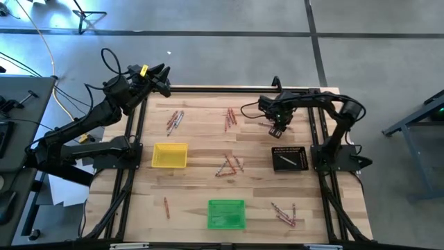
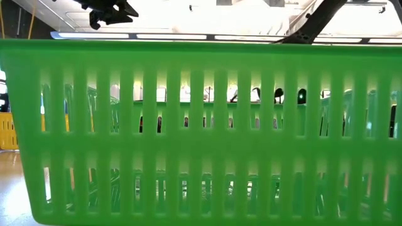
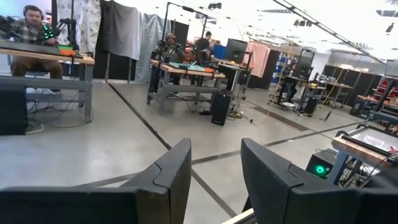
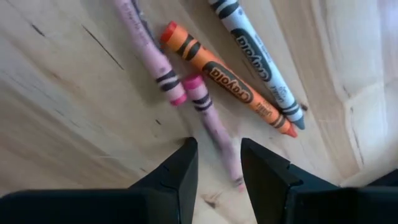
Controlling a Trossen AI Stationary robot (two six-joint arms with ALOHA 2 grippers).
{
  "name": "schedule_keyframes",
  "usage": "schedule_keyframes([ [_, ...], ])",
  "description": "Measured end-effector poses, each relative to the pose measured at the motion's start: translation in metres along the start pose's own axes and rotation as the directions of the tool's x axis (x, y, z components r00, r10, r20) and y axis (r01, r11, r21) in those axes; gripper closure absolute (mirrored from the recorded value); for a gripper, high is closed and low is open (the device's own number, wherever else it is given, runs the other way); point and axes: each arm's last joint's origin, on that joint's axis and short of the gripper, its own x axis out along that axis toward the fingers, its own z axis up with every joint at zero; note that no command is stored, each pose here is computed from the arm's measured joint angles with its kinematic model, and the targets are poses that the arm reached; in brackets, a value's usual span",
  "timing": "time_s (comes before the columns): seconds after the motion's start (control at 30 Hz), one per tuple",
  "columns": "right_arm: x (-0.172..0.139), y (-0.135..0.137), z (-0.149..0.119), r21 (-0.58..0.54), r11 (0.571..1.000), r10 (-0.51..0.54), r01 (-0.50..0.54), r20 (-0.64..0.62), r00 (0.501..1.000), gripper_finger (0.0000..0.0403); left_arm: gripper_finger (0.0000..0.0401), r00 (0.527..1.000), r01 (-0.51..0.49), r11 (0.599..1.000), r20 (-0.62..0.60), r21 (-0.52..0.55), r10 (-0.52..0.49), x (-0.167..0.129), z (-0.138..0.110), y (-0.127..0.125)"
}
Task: Sort crayons
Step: Put the pink crayon into the green bin
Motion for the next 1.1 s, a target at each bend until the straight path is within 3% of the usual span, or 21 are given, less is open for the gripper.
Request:
schedule_keyframes([
  [0.3,0.004,0.001,0.003,-0.055,0.998,0.012,-0.012,-0.005,1.000,0.0289,0.0275,1.000,-0.001,1.000,0.000,0.000,0.001,0.000,0.000,0.000],
  [0.4,0.004,0.002,0.003,-0.069,0.997,0.037,-0.037,-0.004,0.999,0.0312,0.0275,1.000,-0.001,1.000,0.000,0.001,0.001,0.000,0.000,0.000],
  [0.57,0.004,0.002,0.002,-0.068,0.995,0.077,-0.078,-0.019,0.997,0.0388,0.0275,1.000,-0.001,1.000,0.000,0.001,0.001,0.000,0.000,0.000],
  [0.77,0.002,-0.003,-0.002,-0.051,0.992,0.113,-0.116,-0.059,0.992,0.0392,0.0275,1.000,-0.001,1.000,0.000,0.001,0.001,0.000,0.000,0.000],
  [0.87,-0.006,-0.006,-0.010,-0.042,0.988,0.145,-0.150,-0.115,0.983,0.0398,0.0275,1.000,-0.001,1.000,0.000,0.000,0.001,0.000,0.000,0.000],
  [1.03,-0.034,-0.013,-0.015,-0.026,0.987,0.158,-0.159,-0.055,0.986,0.0400,0.0275,1.000,-0.001,1.000,0.000,0.000,0.001,0.000,0.000,0.000],
  [1.1,-0.051,-0.015,-0.015,-0.002,0.984,0.178,-0.178,0.032,0.983,0.0400,0.0275,1.000,-0.001,1.000,-0.001,0.000,0.001,0.000,0.000,0.000],
])
